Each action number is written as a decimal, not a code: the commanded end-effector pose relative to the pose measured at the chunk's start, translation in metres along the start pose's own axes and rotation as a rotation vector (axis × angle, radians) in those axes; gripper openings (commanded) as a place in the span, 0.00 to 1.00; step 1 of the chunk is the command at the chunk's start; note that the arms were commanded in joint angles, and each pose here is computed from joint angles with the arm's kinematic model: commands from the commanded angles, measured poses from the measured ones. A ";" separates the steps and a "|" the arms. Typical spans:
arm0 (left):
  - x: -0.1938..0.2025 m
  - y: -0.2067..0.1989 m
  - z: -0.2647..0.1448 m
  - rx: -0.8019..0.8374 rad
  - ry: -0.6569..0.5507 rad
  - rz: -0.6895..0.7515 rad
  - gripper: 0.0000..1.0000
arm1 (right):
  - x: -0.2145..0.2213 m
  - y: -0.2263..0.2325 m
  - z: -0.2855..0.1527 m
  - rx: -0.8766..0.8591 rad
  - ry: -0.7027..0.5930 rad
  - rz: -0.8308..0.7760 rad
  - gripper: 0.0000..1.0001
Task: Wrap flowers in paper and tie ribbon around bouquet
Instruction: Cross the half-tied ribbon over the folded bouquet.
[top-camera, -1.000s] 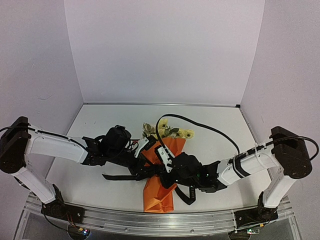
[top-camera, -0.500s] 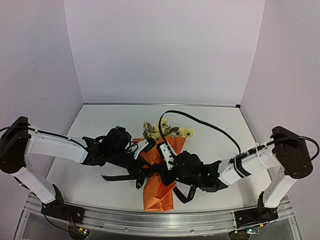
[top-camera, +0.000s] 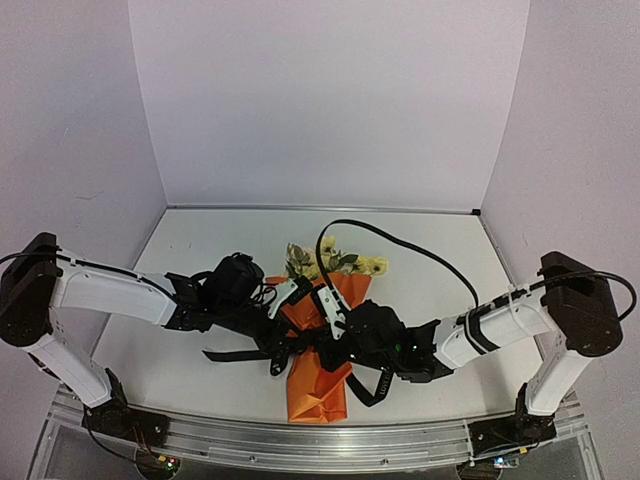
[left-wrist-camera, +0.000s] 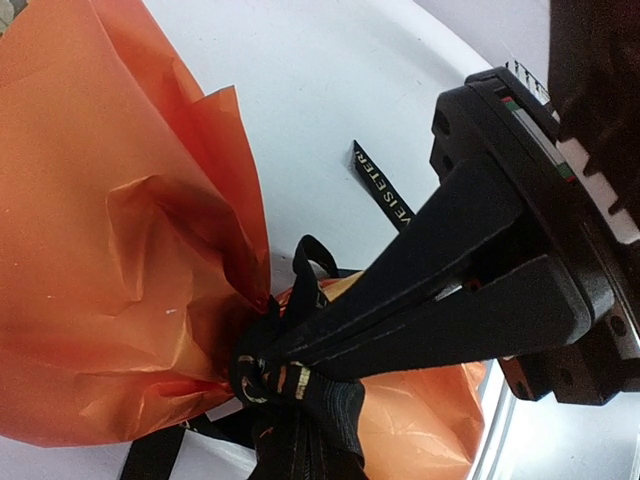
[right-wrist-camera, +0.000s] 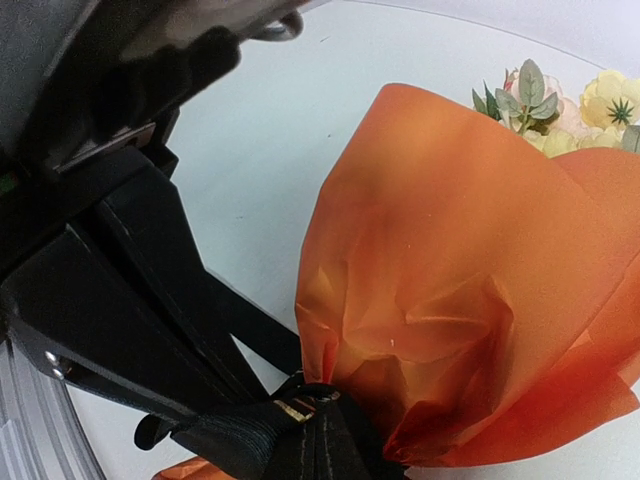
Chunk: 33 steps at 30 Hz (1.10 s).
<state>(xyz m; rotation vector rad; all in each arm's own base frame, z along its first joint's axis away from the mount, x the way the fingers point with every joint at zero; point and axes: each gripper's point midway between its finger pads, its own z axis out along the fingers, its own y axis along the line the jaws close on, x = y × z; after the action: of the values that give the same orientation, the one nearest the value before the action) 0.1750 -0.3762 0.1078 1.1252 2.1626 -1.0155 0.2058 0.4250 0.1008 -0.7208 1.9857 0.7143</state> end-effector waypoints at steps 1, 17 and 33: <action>-0.023 0.002 0.003 -0.003 -0.058 -0.026 0.02 | 0.010 0.001 0.003 -0.020 0.016 0.017 0.00; -0.025 0.013 0.003 -0.045 -0.100 -0.075 0.29 | 0.024 -0.002 -0.006 -0.030 0.054 -0.012 0.00; -0.029 0.013 -0.015 -0.066 -0.125 -0.071 0.46 | 0.026 -0.001 -0.010 -0.039 0.085 -0.077 0.00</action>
<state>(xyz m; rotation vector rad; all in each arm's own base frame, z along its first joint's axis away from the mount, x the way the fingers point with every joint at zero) 0.1933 -0.3780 0.1061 0.9867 2.1975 -1.0035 0.1919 0.4127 0.0708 -0.8244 2.0382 0.6869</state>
